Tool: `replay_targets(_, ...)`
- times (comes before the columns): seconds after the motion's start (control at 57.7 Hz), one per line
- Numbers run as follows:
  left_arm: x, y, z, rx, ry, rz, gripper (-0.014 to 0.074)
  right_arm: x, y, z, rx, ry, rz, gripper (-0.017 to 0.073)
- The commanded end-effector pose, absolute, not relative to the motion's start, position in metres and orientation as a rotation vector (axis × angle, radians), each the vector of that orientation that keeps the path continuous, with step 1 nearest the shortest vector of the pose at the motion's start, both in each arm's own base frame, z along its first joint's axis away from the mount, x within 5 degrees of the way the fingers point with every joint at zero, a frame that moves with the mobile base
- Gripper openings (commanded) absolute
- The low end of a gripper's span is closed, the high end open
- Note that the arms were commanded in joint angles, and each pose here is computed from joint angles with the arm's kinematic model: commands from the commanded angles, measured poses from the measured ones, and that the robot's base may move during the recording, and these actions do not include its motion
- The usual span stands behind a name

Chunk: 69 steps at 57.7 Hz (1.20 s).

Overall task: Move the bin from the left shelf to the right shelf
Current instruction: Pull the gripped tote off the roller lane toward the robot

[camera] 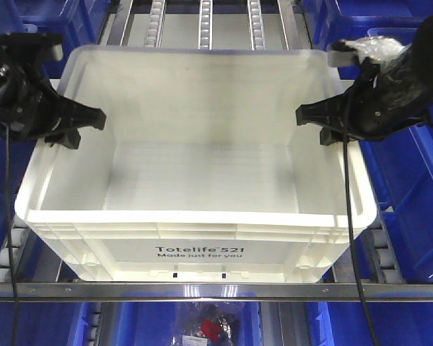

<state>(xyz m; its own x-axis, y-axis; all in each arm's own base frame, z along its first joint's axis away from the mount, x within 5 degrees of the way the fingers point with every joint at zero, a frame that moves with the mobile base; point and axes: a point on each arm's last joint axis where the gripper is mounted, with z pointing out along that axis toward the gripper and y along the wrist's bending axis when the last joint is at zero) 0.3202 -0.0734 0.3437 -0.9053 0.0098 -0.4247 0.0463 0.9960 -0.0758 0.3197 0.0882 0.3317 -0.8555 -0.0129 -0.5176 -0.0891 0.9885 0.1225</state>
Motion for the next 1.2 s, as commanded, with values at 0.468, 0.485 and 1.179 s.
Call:
replay_targets(0.468,0.257,-0.088,0.415,-0.012,2.525,-0.082,-0.0008,0.245,0.095,0.418,-0.087,2.348,0.144,0.0002)
replay_targets(0.485,0.255,-0.088,0.416,-0.019,2.525,-0.081,-0.0008,0.244,0.095,0.419,-0.086,2.348,0.144,0.0002)
replay_targets(1.179,0.185,-0.089,0.412,0.013,2.442,-0.214,-0.0008,0.185,0.085,0.402,-0.088,2.3,0.195,0.0002)
